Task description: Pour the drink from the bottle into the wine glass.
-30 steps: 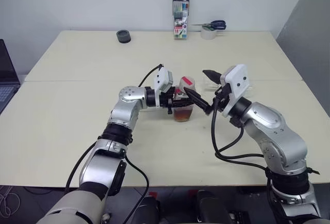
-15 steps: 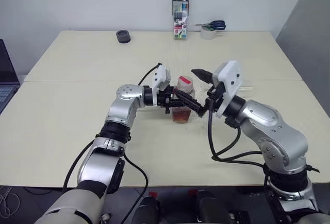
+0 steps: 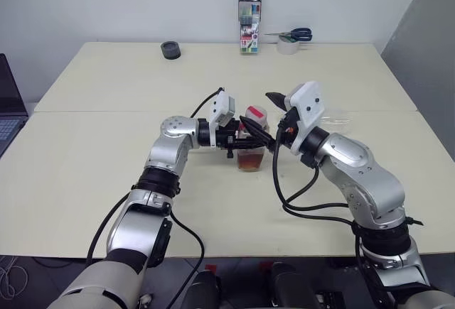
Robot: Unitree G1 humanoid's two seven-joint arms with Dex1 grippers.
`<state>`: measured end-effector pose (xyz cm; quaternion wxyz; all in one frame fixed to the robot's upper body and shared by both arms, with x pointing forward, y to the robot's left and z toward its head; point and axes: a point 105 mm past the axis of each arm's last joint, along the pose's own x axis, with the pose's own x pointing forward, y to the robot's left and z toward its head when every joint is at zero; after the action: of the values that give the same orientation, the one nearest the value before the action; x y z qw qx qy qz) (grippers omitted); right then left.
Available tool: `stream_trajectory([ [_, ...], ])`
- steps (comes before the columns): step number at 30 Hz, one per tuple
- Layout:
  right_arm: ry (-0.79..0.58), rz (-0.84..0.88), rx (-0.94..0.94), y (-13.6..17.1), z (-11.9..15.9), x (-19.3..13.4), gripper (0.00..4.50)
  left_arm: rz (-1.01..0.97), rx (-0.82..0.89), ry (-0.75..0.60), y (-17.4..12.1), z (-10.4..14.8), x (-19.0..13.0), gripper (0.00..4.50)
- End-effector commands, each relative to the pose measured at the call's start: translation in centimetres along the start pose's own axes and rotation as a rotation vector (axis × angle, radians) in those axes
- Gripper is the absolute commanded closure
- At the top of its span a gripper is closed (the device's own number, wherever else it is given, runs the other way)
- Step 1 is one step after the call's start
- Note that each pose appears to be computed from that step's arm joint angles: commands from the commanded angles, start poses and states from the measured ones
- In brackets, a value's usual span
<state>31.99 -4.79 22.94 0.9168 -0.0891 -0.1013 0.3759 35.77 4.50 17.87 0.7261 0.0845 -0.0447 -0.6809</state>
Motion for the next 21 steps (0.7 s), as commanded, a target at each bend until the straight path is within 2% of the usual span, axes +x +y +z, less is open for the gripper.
stream_trajectory([
  [1, -0.041, -0.062, -0.016, -1.4, 1.2, -1.2, 0.19, -0.006, 0.070, -0.025, 0.1, 1.6, -0.2, 2.85],
  [12, -0.021, -0.058, 0.016, -1.4, 0.9, -2.3, 0.19, -0.007, 0.076, -0.019, 0.0, 1.4, -0.2, 2.85],
  [21, -0.023, 0.024, 0.041, 0.2, 1.2, -2.2, 0.19, 0.003, 0.081, -0.021, 0.1, 1.4, -0.2, 2.85],
])
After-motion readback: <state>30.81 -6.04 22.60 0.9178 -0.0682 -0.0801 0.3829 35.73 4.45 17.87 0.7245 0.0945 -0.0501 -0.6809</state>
